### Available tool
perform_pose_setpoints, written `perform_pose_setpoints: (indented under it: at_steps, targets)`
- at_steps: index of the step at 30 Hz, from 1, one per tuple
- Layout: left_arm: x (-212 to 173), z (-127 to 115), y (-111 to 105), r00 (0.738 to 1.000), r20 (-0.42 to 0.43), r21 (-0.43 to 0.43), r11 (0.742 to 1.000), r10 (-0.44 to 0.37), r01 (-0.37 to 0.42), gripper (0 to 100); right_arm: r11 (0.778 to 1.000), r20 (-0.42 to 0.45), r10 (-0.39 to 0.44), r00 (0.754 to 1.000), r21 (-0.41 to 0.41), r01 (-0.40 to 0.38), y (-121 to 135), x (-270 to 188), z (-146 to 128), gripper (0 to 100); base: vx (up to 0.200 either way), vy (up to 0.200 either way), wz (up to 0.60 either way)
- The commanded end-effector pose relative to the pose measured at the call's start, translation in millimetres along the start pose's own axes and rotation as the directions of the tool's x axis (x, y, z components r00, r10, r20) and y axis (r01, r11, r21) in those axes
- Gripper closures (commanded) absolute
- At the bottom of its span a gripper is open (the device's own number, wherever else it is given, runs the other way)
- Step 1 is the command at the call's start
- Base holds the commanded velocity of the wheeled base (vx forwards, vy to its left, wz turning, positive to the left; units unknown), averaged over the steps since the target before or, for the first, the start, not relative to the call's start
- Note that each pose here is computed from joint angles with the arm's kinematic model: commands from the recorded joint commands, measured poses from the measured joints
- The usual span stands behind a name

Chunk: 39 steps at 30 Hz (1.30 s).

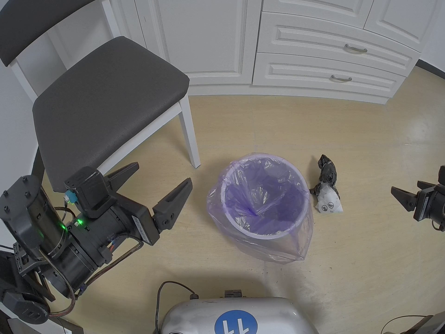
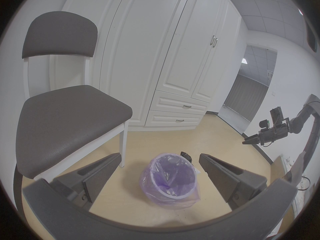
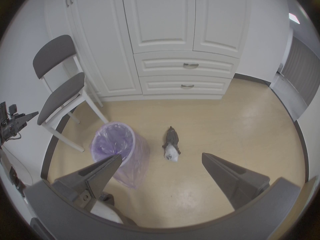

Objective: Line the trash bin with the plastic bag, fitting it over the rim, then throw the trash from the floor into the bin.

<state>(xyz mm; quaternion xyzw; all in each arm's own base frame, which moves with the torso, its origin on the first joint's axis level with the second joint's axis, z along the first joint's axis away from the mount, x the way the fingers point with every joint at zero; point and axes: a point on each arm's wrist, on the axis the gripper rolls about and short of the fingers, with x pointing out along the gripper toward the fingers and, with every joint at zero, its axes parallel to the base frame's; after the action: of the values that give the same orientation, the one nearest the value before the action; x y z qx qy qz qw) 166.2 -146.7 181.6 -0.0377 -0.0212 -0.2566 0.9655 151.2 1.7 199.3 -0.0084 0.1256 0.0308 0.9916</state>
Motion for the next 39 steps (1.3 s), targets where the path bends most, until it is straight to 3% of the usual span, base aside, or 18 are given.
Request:
perform_pose_setpoints:
  at_steps: [1,3,7,11,19,27,30,39]
  targets:
    - [1,3,0,1.000,0.014,-0.004,1.000,0.000,0.000,0,0.999,-0.002,-0.039,0.999,0.000,0.039,-7,10,-4,0,0.000,0.000,0.00]
    - [1,4,0,1.000,0.016,-0.003,1.000,0.000,0.000,0,0.999,-0.015,-0.042,0.999,-0.009,0.042,-7,10,-8,0,0.000,0.000,0.00]
    - [2,3,-1,1.000,0.019,-0.008,1.000,-0.006,0.006,0,0.992,-0.042,-0.072,0.997,-0.109,0.067,-7,9,-17,0,0.000,0.000,0.00]
    - [4,6,-1,1.000,0.031,-0.042,0.999,-0.003,0.005,0,0.982,-0.020,-0.097,0.995,-0.165,0.092,-6,-1,-22,0,0.000,0.000,0.00]
    - [8,14,0,0.998,0.066,-0.051,0.999,0.012,-0.009,0,0.987,-0.036,-0.114,0.993,-0.118,0.109,-9,3,-24,0,0.000,0.000,0.00]
    - [11,13,0,0.998,0.054,-0.048,0.999,0.016,-0.013,0,0.989,-0.068,-0.127,0.989,-0.086,0.121,-16,36,-10,0,0.000,0.000,0.00]
    - [13,11,-1,0.999,0.047,-0.047,0.999,0.021,-0.018,0,0.994,-0.100,-0.111,0.989,-0.029,0.109,-17,71,2,0,0.000,0.000,0.00]
    - [15,10,5,0.998,0.041,-0.044,0.998,0.044,-0.042,0,0.993,-0.200,-0.114,0.973,-0.019,0.113,-30,160,-1,0,0.000,0.000,0.00]
